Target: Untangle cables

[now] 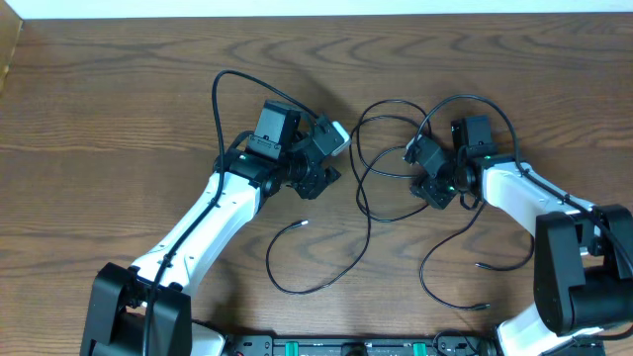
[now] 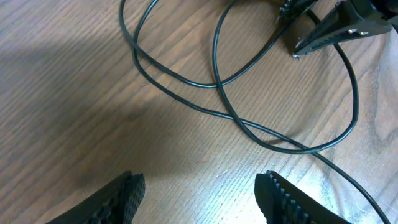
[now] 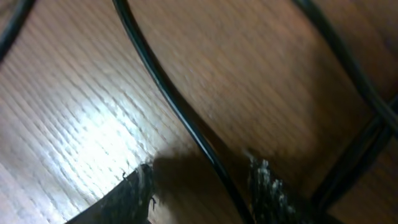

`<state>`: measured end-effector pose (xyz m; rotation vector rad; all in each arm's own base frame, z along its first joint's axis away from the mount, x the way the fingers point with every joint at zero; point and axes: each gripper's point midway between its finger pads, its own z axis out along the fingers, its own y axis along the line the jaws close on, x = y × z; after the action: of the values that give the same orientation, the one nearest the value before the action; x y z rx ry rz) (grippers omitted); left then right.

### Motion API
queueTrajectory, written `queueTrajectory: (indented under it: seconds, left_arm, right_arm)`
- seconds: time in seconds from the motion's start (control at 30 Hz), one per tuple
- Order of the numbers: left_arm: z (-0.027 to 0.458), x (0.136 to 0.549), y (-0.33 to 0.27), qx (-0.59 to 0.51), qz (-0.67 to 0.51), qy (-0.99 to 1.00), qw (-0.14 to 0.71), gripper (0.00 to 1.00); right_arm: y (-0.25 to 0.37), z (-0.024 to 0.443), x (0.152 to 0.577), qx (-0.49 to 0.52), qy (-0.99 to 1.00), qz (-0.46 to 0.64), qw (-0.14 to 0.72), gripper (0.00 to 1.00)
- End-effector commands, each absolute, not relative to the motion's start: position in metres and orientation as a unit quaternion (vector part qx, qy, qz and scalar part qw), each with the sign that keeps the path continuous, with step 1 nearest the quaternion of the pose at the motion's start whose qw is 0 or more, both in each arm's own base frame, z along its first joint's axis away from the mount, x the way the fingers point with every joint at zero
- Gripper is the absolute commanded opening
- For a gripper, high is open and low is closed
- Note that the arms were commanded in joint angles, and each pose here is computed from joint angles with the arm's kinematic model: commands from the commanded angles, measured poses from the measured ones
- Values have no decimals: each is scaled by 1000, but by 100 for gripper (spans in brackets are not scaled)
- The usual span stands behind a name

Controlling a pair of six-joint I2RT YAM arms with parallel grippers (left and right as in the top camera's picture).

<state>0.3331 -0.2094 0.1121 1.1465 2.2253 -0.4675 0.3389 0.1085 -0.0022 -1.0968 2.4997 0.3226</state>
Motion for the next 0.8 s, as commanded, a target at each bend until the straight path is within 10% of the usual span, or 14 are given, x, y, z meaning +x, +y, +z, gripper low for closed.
queueTrajectory:
  seconds: [0.0, 0.33, 0.53, 0.77]
  left_arm:
    - [118, 333, -209, 436, -177, 829, 302, 63]
    - [118, 333, -209, 436, -177, 829, 302, 63]
    - [118, 333, -209, 436, -177, 829, 302, 63]
    - [118, 333, -209, 436, -177, 829, 302, 63]
  right_arm:
    - [105, -29, 322, -380, 903, 132, 149, 45]
    - [109, -31, 321, -381, 901, 143, 149, 46]
    - [109, -31, 321, -381, 901, 143, 150, 1]
    - [109, -30, 323, -359, 909, 146, 150, 1]
